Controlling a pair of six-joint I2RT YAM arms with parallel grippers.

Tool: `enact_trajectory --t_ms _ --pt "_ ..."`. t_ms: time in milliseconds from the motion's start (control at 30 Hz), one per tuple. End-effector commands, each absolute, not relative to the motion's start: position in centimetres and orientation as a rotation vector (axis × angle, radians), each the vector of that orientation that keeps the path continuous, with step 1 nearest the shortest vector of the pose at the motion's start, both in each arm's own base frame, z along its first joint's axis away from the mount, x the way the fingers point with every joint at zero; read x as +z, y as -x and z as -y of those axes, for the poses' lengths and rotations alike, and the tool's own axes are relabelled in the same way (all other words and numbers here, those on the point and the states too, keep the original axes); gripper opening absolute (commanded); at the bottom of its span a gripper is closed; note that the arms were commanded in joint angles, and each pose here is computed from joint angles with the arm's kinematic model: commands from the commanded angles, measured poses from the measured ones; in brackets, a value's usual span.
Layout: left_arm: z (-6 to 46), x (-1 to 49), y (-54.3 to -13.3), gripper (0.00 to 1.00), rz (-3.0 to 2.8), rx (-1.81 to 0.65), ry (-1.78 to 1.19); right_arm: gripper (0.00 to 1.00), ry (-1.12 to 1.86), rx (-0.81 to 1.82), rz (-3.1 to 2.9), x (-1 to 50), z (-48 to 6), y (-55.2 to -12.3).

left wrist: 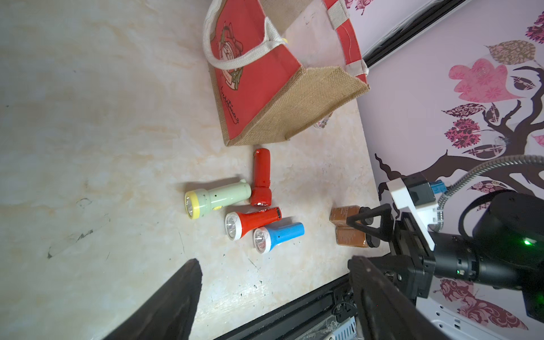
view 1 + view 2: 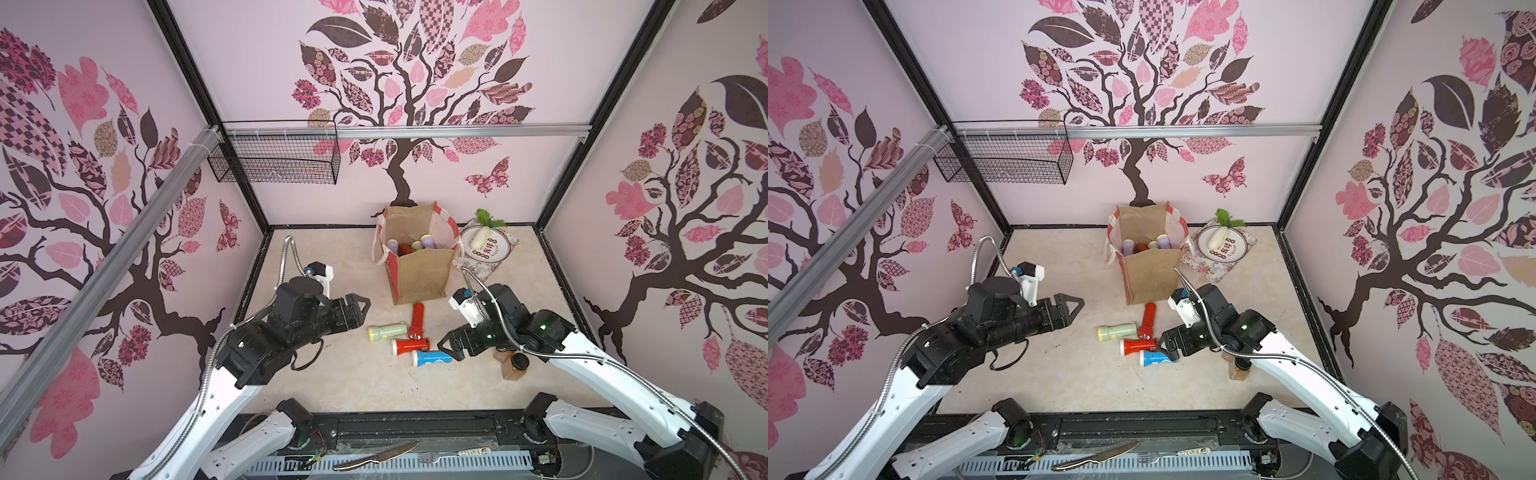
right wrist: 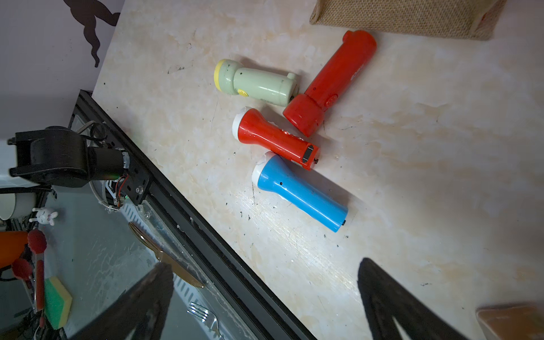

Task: Put the flashlights into the tote bags
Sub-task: Pick up the flashlight from the center of the board.

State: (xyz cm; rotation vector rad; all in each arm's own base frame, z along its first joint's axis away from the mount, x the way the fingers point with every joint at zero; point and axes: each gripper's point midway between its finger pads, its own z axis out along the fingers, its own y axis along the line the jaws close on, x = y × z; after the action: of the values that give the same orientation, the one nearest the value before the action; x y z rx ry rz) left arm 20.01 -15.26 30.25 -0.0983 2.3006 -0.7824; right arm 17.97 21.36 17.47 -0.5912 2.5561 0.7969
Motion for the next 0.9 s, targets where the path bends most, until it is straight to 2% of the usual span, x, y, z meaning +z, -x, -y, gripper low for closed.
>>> enact_trajectory --t_ms 0,200,367,567,867 --pt "14.8 28.0 -19.1 0.81 -2.367 -0.770 0.092 1.00 0.519 0.851 -2.580 16.6 -22.0 -18.3" --pt "15.0 25.6 -18.5 0.81 -2.436 -0.732 -0.013 1.00 0.472 0.827 -2.648 14.3 -22.5 -18.7" --pt "15.5 24.2 -17.5 0.81 -2.438 -0.838 -0.015 1.00 0.459 0.856 -2.686 12.9 -23.4 -19.0" --pt "14.7 21.4 -17.0 0.82 -2.537 -0.771 -0.066 1.00 0.502 0.861 -2.712 11.6 -24.7 -20.0" --pt "14.6 20.1 -18.1 0.82 -2.576 -0.721 -0.077 1.00 0.531 0.863 -2.763 9.5 -25.4 -20.1"
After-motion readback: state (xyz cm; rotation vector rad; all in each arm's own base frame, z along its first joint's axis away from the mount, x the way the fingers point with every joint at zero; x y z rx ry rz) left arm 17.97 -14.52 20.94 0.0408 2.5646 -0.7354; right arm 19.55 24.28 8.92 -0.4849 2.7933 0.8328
